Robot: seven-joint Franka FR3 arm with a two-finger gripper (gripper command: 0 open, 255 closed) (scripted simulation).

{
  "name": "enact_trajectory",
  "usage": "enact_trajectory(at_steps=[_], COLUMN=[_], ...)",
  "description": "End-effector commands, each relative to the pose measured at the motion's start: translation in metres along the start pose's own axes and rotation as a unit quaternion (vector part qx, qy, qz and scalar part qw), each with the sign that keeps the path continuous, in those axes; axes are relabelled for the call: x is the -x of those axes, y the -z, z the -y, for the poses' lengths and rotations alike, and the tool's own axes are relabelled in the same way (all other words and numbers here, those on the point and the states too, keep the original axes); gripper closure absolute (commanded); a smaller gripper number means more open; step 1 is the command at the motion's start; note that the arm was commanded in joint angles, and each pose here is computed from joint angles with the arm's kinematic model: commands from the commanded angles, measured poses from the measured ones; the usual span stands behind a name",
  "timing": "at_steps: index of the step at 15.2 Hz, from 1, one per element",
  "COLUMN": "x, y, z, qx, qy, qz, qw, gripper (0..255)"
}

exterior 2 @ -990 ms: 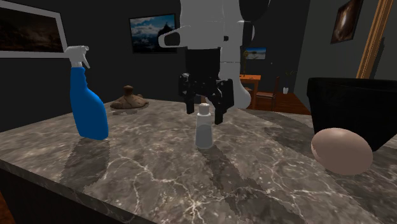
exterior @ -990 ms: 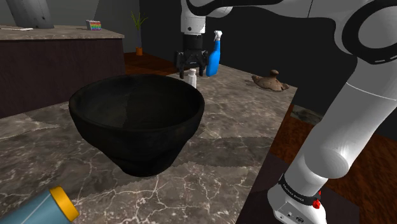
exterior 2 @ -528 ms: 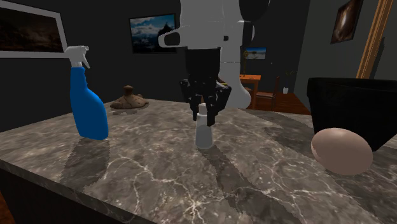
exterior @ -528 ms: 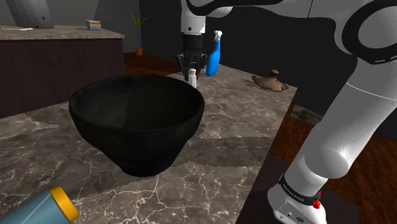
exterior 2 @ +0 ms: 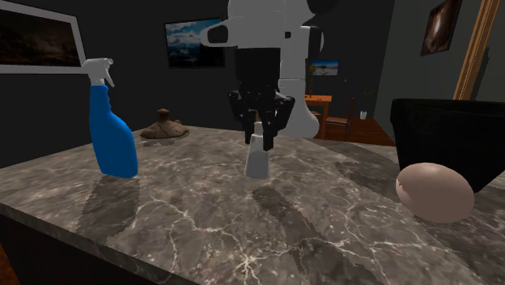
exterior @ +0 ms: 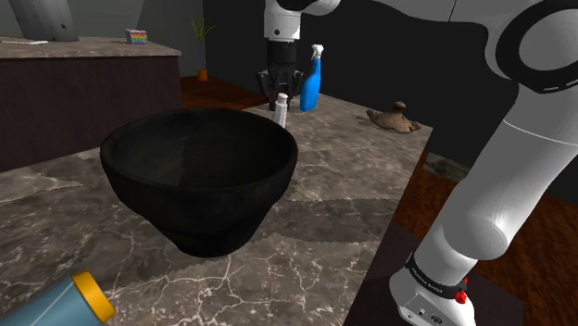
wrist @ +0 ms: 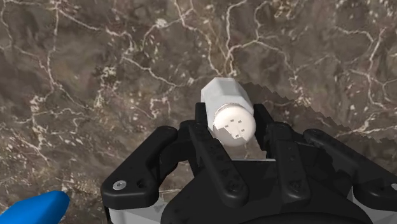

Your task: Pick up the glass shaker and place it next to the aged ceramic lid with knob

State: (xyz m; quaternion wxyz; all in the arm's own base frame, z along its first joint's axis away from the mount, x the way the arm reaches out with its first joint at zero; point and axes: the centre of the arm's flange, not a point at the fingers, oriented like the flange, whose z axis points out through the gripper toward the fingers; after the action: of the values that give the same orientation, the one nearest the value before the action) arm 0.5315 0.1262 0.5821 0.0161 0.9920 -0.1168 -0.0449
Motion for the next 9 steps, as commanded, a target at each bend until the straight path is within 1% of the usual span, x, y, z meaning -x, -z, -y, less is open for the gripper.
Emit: enact_trajectory(at_steps=[1, 9], x=[0.001, 0.005], y=[0.011, 0.053], z=[0.000, -0.002], qx=[0.000, 0.000], qy=[0.000, 0.000], qz=[0.000, 0.000], qw=[1.0000, 1.0000], gripper=[255, 255])
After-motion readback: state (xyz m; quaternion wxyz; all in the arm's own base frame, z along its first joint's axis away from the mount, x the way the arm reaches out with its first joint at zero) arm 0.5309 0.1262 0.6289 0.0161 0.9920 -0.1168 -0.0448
